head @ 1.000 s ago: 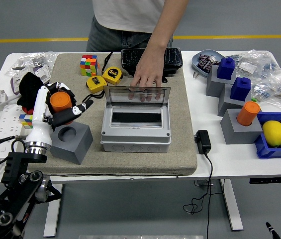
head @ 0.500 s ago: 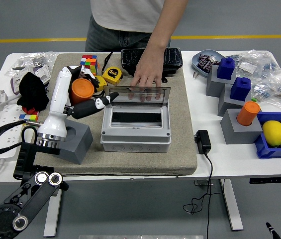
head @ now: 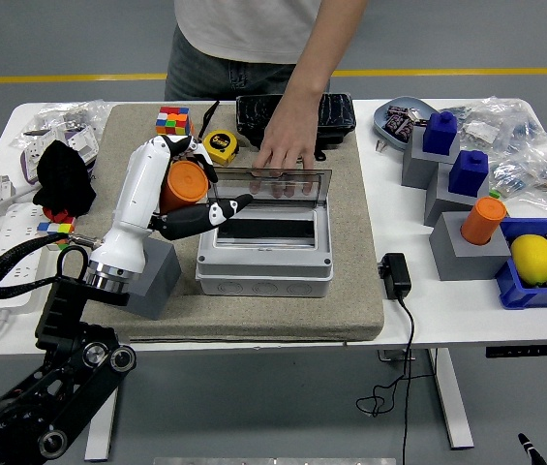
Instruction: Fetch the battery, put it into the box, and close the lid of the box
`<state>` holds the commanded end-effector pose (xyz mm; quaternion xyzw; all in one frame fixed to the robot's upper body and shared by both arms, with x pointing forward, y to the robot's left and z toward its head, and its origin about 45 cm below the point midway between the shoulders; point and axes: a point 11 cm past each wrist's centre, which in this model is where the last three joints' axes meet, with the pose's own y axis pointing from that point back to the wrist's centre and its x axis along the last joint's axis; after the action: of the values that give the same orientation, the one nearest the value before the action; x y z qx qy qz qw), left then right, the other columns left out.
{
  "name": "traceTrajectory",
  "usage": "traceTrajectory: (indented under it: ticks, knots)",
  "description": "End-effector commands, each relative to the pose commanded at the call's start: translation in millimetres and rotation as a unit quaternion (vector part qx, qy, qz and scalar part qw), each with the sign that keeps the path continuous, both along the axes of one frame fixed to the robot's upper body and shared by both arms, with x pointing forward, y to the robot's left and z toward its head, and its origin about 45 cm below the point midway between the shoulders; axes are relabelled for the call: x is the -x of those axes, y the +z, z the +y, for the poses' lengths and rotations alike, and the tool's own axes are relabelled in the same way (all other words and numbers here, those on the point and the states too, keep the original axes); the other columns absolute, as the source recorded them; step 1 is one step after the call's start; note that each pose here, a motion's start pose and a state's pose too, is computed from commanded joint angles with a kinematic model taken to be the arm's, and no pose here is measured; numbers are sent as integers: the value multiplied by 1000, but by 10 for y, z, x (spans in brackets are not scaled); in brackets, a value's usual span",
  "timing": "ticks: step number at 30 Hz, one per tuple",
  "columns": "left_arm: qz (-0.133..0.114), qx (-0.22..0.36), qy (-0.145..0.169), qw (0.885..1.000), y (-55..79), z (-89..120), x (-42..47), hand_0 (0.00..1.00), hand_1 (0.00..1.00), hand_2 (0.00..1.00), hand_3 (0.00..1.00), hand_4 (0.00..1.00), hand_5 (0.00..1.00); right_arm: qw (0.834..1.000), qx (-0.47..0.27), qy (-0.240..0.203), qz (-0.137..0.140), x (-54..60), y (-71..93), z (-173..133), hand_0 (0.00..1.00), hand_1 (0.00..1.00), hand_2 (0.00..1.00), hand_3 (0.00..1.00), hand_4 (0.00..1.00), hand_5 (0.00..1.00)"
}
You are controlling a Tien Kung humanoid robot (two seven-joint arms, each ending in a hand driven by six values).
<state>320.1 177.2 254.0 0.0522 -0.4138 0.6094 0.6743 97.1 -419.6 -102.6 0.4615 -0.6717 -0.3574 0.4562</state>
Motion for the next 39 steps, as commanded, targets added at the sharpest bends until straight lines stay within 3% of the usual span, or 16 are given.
traceTrajectory:
  ticks: [8, 15, 29, 34, 39]
  knots:
    - [-40, -88, -25, 995, 40, -269, 6, 39, 2, 2, 2, 991, 166, 1000, 1, -1, -1, -13, 6, -10, 852, 744, 726, 764, 998, 998]
    - [-60, -133, -51, 988, 15, -496, 6, 39, 2, 2, 2, 987, 168, 1000, 2, -1, -1, -15, 10, -19, 853, 744, 725, 764, 998, 998]
    - [-49, -162, -98, 981, -179, -868, -60, 39, 2, 2, 2, 982, 169, 1000, 3, 1, -2, -34, 16, -24, 853, 744, 725, 764, 998, 998]
    - [-47, -165, -99, 980, -204, -945, -128, 41, 2, 2, 2, 978, 173, 1000, 3, 2, -1, -32, 15, -24, 853, 744, 725, 764, 998, 998]
    - [-28, -170, -93, 981, -318, -953, -199, 41, 2, 2, 2, 973, 170, 1000, 2, 4, -1, -32, 12, -14, 853, 744, 725, 764, 998, 998]
